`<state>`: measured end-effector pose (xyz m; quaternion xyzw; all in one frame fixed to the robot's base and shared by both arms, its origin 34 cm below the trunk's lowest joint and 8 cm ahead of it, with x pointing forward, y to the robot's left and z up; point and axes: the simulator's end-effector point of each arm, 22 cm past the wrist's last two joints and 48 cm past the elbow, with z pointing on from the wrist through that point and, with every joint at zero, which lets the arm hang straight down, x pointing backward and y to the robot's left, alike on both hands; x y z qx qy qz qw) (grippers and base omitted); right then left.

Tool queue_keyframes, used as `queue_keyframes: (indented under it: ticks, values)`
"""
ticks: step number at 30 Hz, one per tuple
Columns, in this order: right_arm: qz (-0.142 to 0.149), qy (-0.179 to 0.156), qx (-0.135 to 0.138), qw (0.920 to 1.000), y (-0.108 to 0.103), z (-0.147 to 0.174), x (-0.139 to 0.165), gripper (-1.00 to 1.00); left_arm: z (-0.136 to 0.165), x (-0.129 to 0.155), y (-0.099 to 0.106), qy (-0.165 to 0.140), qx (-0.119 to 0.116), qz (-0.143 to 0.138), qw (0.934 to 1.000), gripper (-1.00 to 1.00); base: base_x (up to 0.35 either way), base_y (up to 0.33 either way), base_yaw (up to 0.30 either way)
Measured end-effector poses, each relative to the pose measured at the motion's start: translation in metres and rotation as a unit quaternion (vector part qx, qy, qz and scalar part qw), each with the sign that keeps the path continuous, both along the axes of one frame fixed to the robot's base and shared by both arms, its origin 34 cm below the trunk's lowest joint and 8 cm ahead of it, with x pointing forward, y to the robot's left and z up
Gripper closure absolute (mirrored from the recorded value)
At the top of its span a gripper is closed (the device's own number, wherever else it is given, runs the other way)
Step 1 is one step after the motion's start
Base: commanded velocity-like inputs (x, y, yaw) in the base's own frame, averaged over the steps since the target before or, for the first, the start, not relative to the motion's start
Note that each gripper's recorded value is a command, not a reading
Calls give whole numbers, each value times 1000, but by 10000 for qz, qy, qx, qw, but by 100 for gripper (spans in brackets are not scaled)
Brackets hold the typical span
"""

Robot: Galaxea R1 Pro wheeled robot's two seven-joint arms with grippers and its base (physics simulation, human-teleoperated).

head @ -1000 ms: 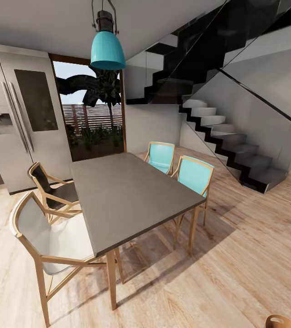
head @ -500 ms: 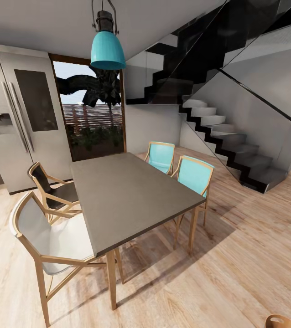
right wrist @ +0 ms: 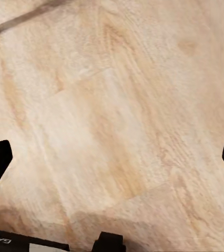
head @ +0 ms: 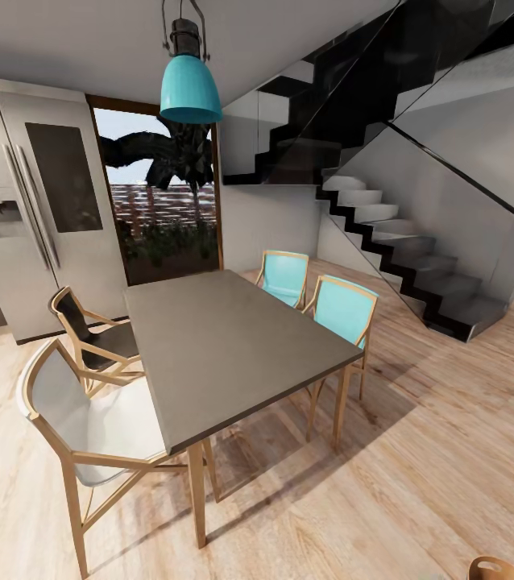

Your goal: Put the three can of soda from the living room inside the tash can in the kitchen.

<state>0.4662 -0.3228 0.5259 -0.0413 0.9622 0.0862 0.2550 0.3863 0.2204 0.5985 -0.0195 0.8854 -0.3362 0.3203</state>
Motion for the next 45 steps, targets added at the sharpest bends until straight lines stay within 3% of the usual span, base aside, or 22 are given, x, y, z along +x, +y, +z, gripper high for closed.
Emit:
queue_keyframes:
  ticks: [6, 12, 32, 45]
  values:
    - [311, -212, 415, 9984, 21, 16, 15, -100, 41, 24, -18, -417, -341, -361, 9979, -100, 0, 0, 0]
    - [412, -270, 559, 9972, 27, 21, 18, -100, 57, 28, -26, -568, -522, -537, 9956, -100, 0, 0, 0]
    - [440, -277, 628, 9967, 31, 23, 19, -100, 62, 33, -14, -642, -534, -408, 9957, -100, 0, 0, -1]
    - [235, 470, 721, 9960, 30, 9, -6, -100, 62, 33, -13, -643, -532, -403, 9957, -100, 0, 0, -166]
